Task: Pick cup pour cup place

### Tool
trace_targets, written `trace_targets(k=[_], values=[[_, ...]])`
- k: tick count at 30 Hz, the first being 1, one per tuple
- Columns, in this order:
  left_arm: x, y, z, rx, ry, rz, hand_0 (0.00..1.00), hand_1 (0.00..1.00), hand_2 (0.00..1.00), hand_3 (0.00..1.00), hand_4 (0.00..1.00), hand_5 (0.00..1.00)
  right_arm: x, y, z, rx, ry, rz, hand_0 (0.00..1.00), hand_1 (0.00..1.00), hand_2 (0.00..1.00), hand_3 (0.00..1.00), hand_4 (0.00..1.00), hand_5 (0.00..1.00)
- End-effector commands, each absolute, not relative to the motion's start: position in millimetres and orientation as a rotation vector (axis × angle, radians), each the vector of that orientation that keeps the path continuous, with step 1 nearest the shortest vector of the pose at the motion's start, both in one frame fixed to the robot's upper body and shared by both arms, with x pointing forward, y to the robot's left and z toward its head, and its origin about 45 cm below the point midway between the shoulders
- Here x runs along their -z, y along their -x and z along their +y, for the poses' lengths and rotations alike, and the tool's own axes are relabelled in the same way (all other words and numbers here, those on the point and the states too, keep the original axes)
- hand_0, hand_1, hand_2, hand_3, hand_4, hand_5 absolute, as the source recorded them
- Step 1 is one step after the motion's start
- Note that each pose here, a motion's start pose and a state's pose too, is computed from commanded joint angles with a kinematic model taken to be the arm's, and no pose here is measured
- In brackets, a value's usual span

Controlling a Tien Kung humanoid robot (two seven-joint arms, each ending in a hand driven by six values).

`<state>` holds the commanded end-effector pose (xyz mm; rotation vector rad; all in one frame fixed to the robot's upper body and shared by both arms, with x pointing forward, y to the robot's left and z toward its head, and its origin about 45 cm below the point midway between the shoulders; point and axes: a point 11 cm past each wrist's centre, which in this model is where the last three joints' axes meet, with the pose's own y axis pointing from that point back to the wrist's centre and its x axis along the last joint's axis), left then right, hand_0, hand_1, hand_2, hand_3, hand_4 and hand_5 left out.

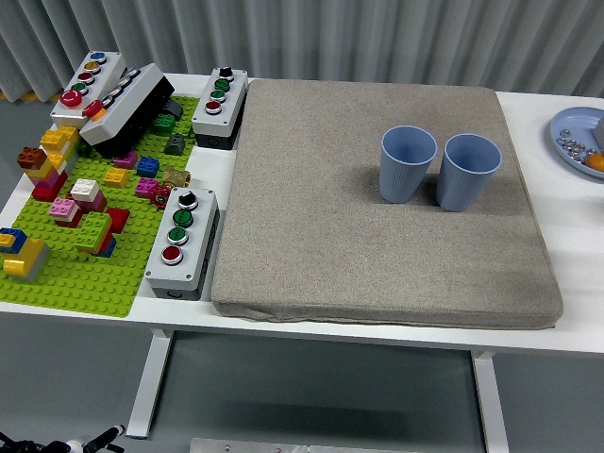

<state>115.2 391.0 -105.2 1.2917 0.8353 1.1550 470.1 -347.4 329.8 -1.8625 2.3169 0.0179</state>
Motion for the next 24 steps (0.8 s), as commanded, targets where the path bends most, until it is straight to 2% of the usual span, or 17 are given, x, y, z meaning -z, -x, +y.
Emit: trace_targets(k=[24], values=[[105.9,-113.3,390.2,-1.146,-1.297,0.840,0.848,0.866,0.882,0.776,0.595,0.998,-334.9,-472.1,-341.4,-0.019,1.875,2.291,0.861,0.750,0.748,0.753,0.768,0.998]])
